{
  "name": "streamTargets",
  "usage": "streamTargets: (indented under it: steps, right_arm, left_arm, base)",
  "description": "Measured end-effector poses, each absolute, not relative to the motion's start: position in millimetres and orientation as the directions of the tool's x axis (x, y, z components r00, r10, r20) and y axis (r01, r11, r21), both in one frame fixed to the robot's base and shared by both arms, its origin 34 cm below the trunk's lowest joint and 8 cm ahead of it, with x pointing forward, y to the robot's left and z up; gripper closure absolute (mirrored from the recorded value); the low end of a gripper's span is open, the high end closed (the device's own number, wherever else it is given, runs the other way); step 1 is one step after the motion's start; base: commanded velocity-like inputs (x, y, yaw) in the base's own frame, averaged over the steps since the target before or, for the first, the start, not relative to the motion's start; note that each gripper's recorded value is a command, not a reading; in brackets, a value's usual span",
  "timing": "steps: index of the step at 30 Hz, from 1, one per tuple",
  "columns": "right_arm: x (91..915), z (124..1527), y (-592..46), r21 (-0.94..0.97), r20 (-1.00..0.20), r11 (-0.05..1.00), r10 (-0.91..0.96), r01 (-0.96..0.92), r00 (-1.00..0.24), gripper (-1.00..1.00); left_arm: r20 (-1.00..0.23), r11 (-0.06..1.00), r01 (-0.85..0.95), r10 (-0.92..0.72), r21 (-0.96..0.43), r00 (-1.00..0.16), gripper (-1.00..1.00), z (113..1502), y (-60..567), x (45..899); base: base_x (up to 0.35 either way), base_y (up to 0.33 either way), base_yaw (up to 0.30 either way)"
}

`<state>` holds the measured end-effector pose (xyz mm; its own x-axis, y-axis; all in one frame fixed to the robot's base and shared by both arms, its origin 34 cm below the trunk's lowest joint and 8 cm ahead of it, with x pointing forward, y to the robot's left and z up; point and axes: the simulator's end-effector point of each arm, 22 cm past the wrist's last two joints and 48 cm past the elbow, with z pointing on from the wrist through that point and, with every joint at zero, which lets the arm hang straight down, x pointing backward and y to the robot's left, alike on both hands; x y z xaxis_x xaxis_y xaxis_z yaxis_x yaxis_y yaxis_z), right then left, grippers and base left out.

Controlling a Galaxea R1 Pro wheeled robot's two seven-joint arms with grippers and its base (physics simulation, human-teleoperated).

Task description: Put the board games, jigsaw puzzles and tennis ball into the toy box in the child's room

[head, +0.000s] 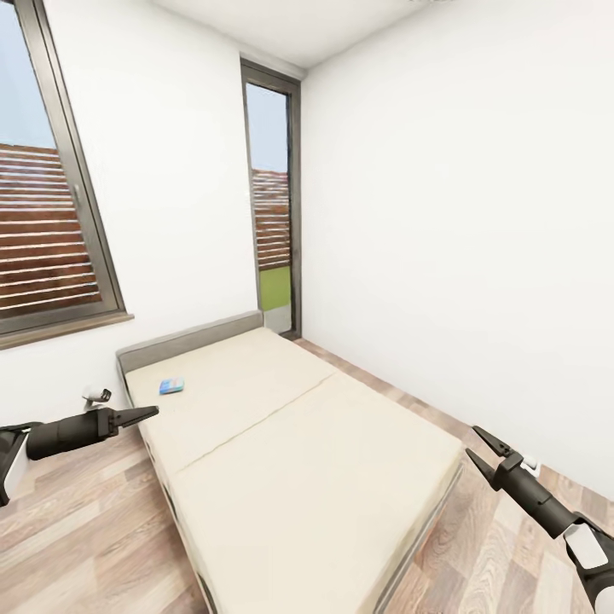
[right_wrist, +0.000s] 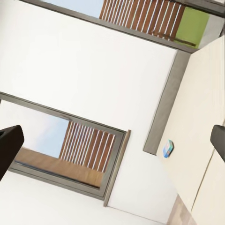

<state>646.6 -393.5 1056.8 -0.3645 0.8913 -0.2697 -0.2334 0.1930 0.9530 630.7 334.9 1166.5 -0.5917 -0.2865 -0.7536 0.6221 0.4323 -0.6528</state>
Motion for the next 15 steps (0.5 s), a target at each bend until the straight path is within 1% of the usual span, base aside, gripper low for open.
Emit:
streamTargets:
  steps: [3, 7, 12, 15]
  right_arm:
    - [646.4, 1057.9, -393.6, 0.953, -0.270, 0.193, 0.891, -0.235, -0.364, -1.00]
    - [646.3, 1059.4, -393.6, 0.952, -0.271, 0.193, 0.891, -0.238, -0.363, -1.00]
    - [646.1, 1061.0, -393.6, 0.951, -0.272, 0.193, 0.891, -0.241, -0.362, -1.00]
    - [646.0, 1061.8, -393.6, 0.951, -0.273, 0.193, 0.891, -0.242, -0.362, -1.00]
  left_arm:
    - [-0.755, 0.432, 0.623, -0.286, -0.652, -0.590, -1.00, 1167.6, 334.8, 630.3]
    - [-0.756, 0.432, 0.625, -0.286, -0.650, -0.588, -1.00, 1169.0, 334.8, 629.9]
    - [-0.758, 0.432, 0.627, -0.286, -0.648, -0.586, -1.00, 1170.7, 334.8, 629.4]
    - [-0.759, 0.432, 0.628, -0.286, -0.647, -0.585, -1.00, 1171.3, 334.8, 629.1]
  base:
    - [0.000, 0.044, -0.197]
    - [0.000, 0.108, -0.211]
    - [0.000, 0.192, -0.207]
    - [0.000, 0.235, -0.147]
